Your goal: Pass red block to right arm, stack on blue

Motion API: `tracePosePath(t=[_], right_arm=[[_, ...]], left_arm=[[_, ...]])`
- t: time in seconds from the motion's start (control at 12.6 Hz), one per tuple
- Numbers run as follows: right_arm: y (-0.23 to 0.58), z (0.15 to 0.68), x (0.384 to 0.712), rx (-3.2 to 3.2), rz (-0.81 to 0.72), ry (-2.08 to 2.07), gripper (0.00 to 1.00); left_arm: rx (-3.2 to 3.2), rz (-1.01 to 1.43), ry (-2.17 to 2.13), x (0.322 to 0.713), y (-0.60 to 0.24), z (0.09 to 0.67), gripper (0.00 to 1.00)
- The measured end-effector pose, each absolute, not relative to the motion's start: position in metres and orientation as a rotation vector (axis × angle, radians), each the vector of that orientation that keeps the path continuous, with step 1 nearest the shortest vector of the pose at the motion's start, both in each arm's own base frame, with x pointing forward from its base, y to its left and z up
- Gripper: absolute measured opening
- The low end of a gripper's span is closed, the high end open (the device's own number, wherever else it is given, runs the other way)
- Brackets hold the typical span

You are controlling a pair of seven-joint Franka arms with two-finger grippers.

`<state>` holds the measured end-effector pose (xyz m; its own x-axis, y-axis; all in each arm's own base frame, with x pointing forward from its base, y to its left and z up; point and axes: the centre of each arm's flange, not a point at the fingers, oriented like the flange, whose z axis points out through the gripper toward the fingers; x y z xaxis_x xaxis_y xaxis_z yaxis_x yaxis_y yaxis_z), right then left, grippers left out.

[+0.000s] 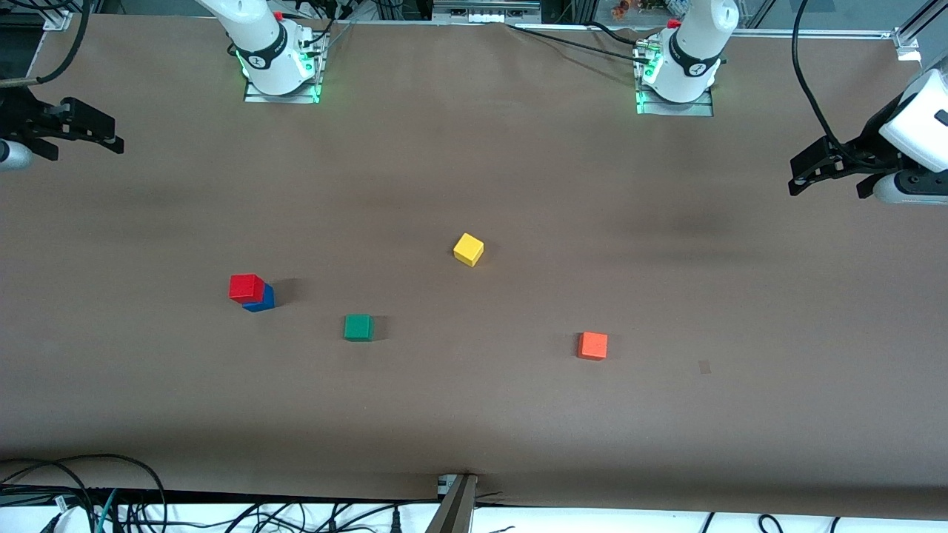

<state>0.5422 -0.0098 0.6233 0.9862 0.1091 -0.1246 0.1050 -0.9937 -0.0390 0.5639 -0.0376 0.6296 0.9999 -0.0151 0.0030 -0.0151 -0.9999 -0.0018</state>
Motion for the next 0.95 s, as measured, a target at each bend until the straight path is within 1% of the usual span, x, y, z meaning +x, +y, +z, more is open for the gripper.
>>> tracePosePath(t=[0.32, 0.95], right_arm=[[-0.0096, 0.6152, 0.5469, -3.099, 0.219, -0.166, 1.00], [-0.0108, 0.6165, 0.5476, -3.100, 0.214, -0.163, 1.00]], left_arm=[[-3.140, -0.011, 0.021, 0.5640, -0.0366, 0.6317, 1.00], [-3.139, -0.011, 0.023, 0.5639, -0.0371, 0.6321, 1.00]])
